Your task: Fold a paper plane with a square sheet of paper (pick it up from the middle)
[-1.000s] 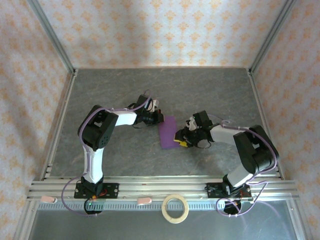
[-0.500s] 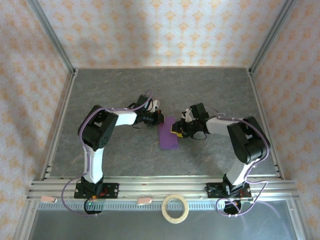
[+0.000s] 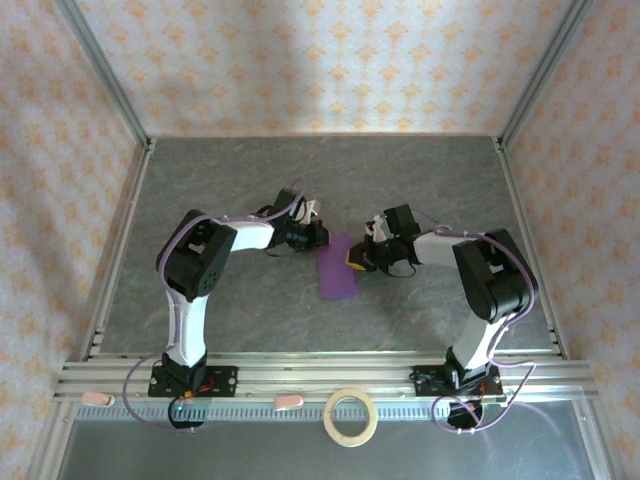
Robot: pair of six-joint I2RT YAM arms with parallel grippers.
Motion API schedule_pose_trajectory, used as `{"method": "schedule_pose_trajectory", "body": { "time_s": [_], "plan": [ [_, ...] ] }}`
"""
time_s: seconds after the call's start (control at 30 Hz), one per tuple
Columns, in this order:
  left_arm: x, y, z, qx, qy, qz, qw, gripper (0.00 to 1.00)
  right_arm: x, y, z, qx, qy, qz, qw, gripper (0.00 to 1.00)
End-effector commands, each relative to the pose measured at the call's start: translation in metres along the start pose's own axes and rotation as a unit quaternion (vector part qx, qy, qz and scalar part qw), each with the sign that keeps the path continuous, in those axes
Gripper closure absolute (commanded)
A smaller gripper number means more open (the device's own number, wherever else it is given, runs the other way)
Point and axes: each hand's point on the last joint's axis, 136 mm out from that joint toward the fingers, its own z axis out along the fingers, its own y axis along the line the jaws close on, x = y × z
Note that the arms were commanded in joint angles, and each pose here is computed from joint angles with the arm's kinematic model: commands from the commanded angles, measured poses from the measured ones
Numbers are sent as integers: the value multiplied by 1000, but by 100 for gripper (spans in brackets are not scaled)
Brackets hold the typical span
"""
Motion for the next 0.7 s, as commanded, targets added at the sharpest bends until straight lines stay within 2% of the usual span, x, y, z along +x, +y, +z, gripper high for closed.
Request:
{"method": "schedule_pose_trajectory", "body": {
  "time_s": [0.0,0.1,0.17,0.27,0.37,0.53,0.67],
  "plan": [
    [-15,-26,-15,25,-19,31,999,78,3,-7,2,-1,0,2,1000,95],
    [-30,-51,-34,42,-50,54,996,61,2,-11,0,5,-14,15,1000,98],
    [-38,-72,-55,56,-80,78,992,55,2,-14,-1,9,-27,32,999,100],
    [-35,-92,-76,69,-112,116,985,54,1,-13,-5,-1,-50,59,997,100],
    [-16,-101,-89,40,-143,180,972,54,1,-1,-11,-32,-67,68,995,100],
    [37,-115,-99,1,-176,283,943,54,2,1,-13,-30,-67,71,995,100],
    [76,-114,-98,-62,-190,346,917,50,1,1,-12,-32,-63,77,995,100]
  ]
}}
